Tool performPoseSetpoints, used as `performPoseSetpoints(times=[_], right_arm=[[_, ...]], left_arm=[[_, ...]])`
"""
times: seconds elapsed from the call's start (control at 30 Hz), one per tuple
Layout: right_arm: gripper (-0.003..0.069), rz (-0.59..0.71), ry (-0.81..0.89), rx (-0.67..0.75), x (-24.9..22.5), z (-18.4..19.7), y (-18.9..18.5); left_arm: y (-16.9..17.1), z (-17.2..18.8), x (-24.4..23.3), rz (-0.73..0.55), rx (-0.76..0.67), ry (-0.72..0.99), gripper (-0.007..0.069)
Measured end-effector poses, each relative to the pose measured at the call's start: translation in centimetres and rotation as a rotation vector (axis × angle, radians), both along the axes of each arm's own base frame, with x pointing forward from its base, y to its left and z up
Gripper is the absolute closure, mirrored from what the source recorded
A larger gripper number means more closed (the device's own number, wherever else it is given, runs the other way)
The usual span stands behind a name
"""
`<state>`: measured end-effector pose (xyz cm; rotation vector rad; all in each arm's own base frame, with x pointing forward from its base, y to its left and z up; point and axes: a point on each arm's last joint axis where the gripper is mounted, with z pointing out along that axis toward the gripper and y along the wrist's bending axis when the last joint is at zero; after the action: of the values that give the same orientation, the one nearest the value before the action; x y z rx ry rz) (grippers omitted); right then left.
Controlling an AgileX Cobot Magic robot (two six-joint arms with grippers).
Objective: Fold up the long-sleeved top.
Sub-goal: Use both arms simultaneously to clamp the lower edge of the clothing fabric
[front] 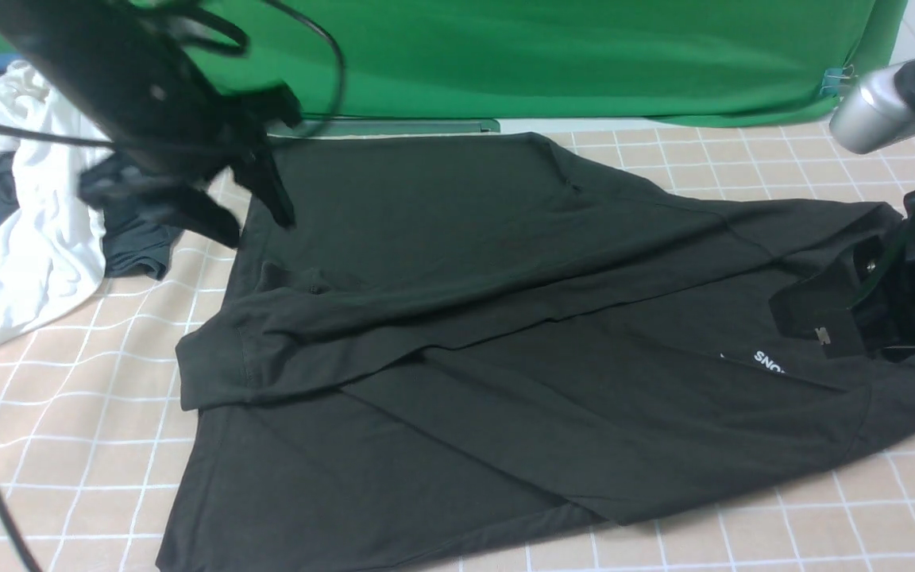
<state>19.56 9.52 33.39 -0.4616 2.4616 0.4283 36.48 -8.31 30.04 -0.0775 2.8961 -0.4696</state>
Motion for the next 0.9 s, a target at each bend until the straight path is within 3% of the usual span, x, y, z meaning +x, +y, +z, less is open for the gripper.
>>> performPoseSetpoints(times=[0.1, 0.27, 0.43, 0.5, 0.53, 0.67, 0.9], right_arm=[[0.0454, 0.003, 0.020, -0.007, 0.1, -0.3, 0.1], [0.0453, 0.004, 0.045, -0.016, 0.2, -0.6, 0.1], [0.0451, 0.007, 0.080, -0.024, -0.1, -0.8, 0.1], [0.0449, -0.006, 0.102, -0.020, -0.2, -0.8, 0.0], [0.0449, -0.006, 0.103, -0.020, -0.2, -0.8, 0.0], [0.0446, -0.022, 0.113, -0.012, -0.2, -0.8, 0.0], [0.0442, -0.027, 0.115, -0.009, -0.2, -0.8, 0.0]], left_arm=[[-1.7, -2.3, 0.9, -0.122, 0.022, 0.012, 0.0573], [-3.9, -4.6, 2.7, -0.206, 0.039, 0.018, 0.0590], [-5.1, -6.0, 5.5, -0.245, 0.059, -0.026, 0.0470], [-5.6, -6.8, 7.4, -0.256, 0.065, -0.050, 0.0358], [-5.6, -6.9, 7.6, -0.256, 0.065, -0.051, 0.0350], [-6.3, -8.4, 9.9, -0.299, 0.070, -0.073, 0.0204], [-7.3, -10.8, 11.3, -0.374, 0.011, -0.053, 0.0144]])
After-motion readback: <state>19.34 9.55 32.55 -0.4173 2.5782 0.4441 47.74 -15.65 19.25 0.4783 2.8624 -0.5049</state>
